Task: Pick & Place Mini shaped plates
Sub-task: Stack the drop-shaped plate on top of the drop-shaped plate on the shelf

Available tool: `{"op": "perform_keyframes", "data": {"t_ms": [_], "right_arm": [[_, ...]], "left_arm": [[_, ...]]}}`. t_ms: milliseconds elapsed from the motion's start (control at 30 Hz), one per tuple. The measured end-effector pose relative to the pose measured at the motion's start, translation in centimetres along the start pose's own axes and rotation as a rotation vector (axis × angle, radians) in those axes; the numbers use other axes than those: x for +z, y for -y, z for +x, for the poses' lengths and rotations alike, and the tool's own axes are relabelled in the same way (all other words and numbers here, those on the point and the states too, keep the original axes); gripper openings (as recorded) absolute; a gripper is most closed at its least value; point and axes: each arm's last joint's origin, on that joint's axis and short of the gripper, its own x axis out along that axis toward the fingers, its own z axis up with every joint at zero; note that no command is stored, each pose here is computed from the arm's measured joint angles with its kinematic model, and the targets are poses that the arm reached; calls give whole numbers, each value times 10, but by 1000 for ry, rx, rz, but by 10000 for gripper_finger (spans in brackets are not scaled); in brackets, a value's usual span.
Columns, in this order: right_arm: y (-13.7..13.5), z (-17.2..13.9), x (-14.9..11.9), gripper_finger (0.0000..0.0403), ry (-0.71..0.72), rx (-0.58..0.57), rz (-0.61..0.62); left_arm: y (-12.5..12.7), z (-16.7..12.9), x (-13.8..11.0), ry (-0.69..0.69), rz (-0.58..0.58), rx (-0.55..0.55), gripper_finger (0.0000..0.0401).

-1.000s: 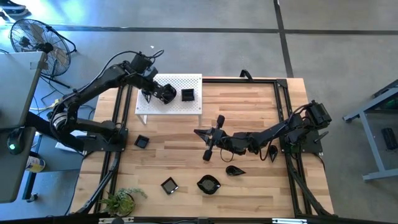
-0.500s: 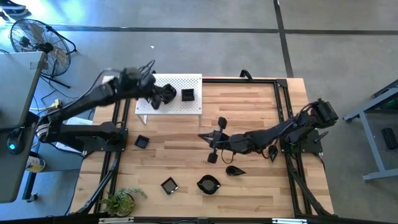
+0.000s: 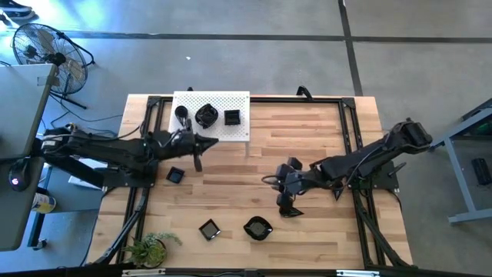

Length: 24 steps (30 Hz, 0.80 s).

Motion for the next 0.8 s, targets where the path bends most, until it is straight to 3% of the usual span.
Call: {"op": "perform_keyframes", "data": {"t_ms": [167, 267, 400, 633, 800], "right_arm": [[-4, -4, -20, 138, -209, 40, 73], [-2, -8, -31, 152, -357, 41, 106], [4, -7, -44, 148, -517, 9, 141], [16, 20, -59, 134, -638, -9, 165], [18, 35, -66, 125, -659, 80, 185]], "left_arm": [[10, -4, 0, 12, 76, -28, 0], [13, -4, 0, 11, 99, -42, 0], [13, -4, 0, 12, 105, -54, 0], [13, -4, -2, -3, 113, -57, 0], [13, -4, -2, -3, 112, -59, 0]]}}
